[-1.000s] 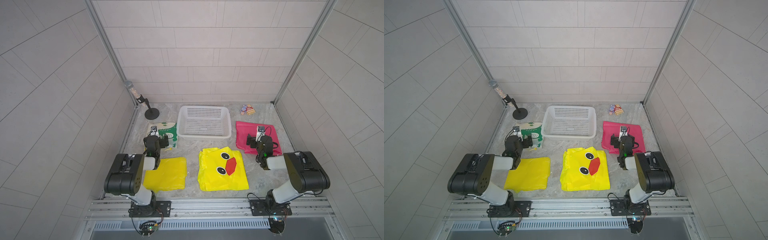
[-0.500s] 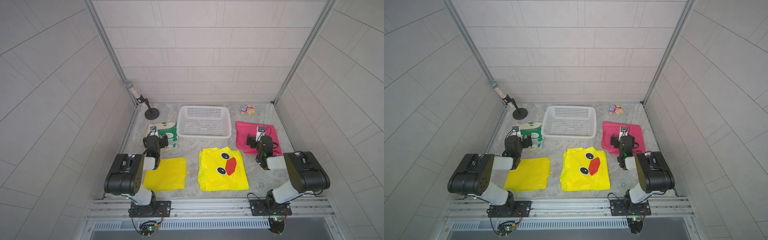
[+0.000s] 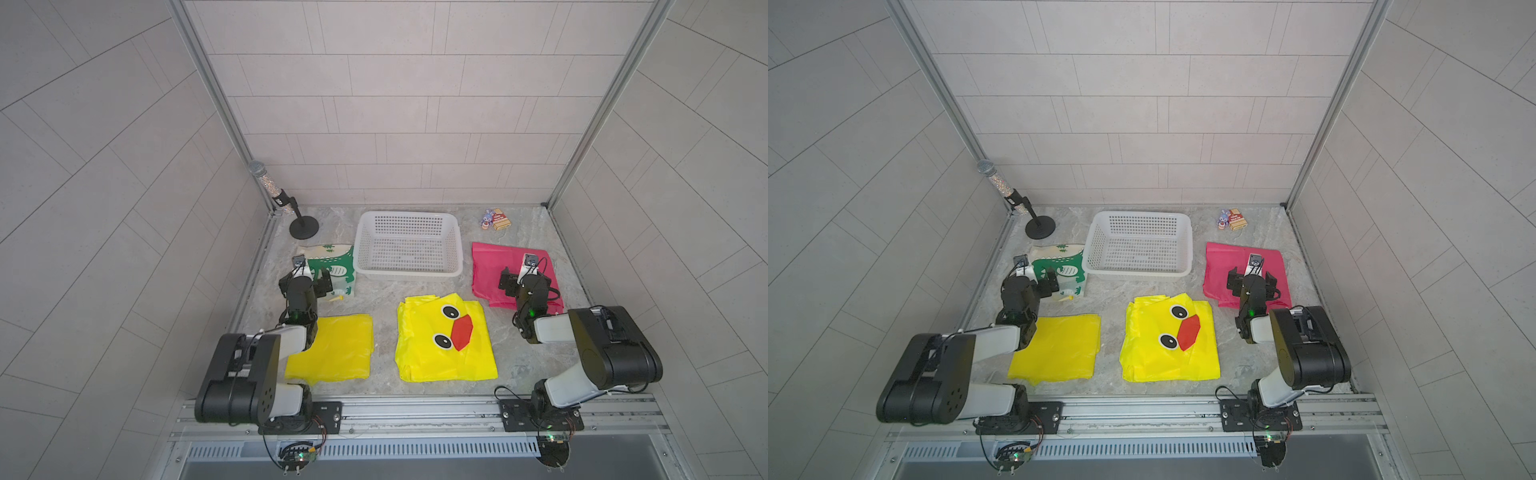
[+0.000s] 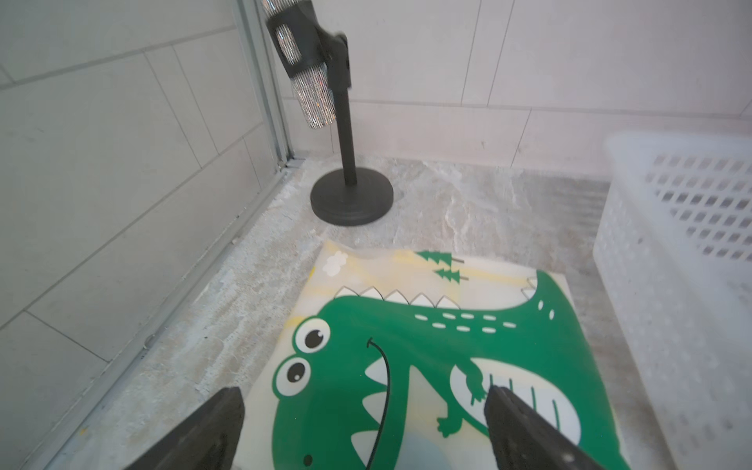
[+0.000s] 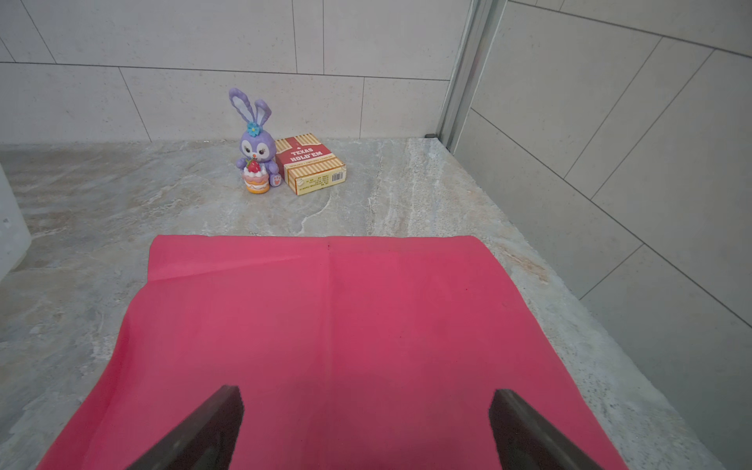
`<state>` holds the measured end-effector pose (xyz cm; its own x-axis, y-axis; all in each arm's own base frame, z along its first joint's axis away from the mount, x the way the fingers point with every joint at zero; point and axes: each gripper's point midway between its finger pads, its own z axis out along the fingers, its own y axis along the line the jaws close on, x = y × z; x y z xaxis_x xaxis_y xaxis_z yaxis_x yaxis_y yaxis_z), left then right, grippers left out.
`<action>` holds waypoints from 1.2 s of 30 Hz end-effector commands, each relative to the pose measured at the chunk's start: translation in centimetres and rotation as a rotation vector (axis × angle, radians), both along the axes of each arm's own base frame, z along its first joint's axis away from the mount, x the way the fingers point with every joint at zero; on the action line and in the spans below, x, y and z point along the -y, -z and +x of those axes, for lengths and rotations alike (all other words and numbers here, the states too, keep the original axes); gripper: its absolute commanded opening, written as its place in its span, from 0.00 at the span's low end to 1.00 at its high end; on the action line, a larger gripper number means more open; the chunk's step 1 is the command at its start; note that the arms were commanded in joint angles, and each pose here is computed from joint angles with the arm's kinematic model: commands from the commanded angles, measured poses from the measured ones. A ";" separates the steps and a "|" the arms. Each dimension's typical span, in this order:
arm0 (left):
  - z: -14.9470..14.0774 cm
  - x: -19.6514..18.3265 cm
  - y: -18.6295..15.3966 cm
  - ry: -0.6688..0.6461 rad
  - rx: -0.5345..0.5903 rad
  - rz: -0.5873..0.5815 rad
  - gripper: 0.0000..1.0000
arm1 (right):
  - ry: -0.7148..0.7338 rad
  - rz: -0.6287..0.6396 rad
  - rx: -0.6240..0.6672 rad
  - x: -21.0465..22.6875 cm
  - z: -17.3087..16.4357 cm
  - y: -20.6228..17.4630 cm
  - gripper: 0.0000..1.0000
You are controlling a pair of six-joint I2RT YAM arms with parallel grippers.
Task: Put the folded raincoat in the basket
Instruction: Pick up the raincoat from the center of the board.
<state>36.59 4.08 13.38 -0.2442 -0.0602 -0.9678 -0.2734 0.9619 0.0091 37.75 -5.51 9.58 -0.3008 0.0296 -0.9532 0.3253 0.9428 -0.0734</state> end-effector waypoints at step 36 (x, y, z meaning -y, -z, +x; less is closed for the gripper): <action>-7.8 17.4 3.4 0.276 -0.832 -0.609 0.95 | -0.246 0.466 -0.589 -11.0 -9.5 -4.5 0.93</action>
<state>31.15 -11.99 11.12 -0.8267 -0.3448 -0.4446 -0.1711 0.9069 -0.3850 30.30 4.46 15.47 -0.7194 0.2732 -0.6387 0.1479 0.9586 0.2434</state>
